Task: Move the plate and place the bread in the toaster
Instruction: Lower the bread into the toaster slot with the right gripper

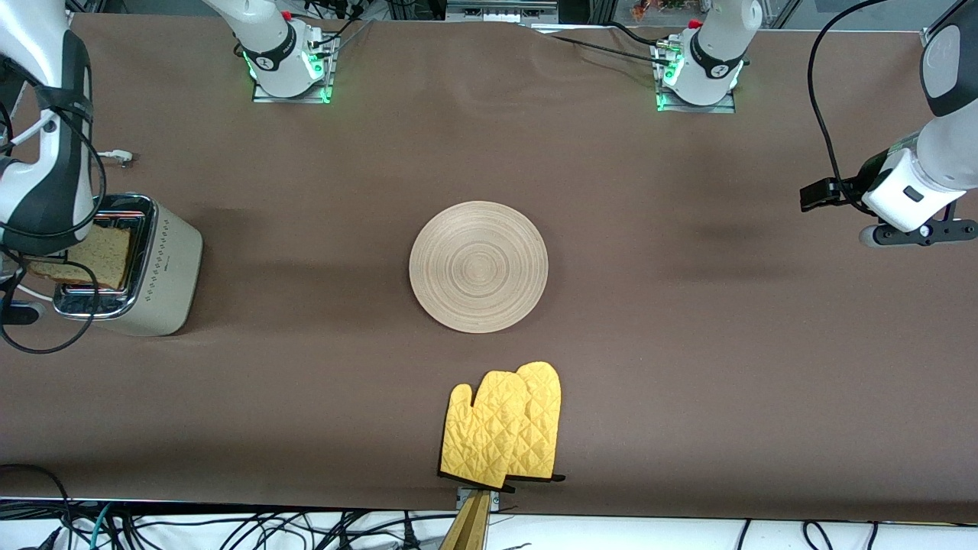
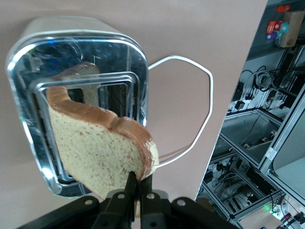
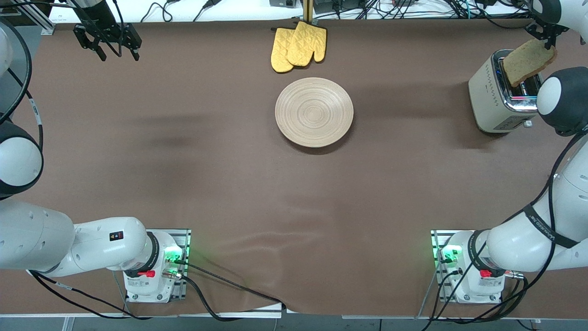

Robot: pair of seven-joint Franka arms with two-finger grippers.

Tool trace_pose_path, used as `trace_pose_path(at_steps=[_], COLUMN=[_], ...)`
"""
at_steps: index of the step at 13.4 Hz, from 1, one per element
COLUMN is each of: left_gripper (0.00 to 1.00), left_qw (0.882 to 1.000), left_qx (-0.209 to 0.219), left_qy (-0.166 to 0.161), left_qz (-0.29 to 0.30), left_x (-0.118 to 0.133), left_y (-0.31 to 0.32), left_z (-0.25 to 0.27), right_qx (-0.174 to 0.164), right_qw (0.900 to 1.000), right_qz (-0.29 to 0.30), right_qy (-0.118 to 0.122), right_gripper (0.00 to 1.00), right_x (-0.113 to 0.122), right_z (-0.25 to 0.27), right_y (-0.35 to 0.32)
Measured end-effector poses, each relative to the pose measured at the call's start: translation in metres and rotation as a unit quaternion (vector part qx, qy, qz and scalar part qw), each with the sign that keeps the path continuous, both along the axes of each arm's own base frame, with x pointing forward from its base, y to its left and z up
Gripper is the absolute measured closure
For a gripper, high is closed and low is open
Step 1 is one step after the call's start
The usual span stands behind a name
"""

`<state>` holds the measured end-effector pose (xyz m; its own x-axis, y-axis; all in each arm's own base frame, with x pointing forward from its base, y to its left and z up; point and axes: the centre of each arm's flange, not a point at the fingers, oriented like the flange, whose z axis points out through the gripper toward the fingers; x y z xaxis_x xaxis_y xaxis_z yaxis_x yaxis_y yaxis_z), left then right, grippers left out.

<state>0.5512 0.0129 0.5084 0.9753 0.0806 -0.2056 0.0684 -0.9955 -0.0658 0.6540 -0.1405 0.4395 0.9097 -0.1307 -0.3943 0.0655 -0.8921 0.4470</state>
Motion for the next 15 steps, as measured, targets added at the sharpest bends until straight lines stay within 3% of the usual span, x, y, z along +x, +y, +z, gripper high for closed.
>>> trace_pose_path(at_steps=[8, 15], left_gripper=[0.00, 0.00], left_qw=[1.000, 1.000], left_qx=[0.000, 0.000], left_qy=[0.003, 0.003], left_qz=[0.000, 0.000], left_x=[0.000, 0.000], left_y=[0.000, 0.000], left_z=[-0.002, -0.002], right_qx=[0.003, 0.006], right_qw=[1.000, 0.999], right_qz=[-0.007, -0.025], right_qy=[0.014, 0.043], right_gripper=[0.94, 0.94], right_x=[-0.002, -0.012], right_z=[-0.014, -0.016], right_y=[-0.010, -0.012])
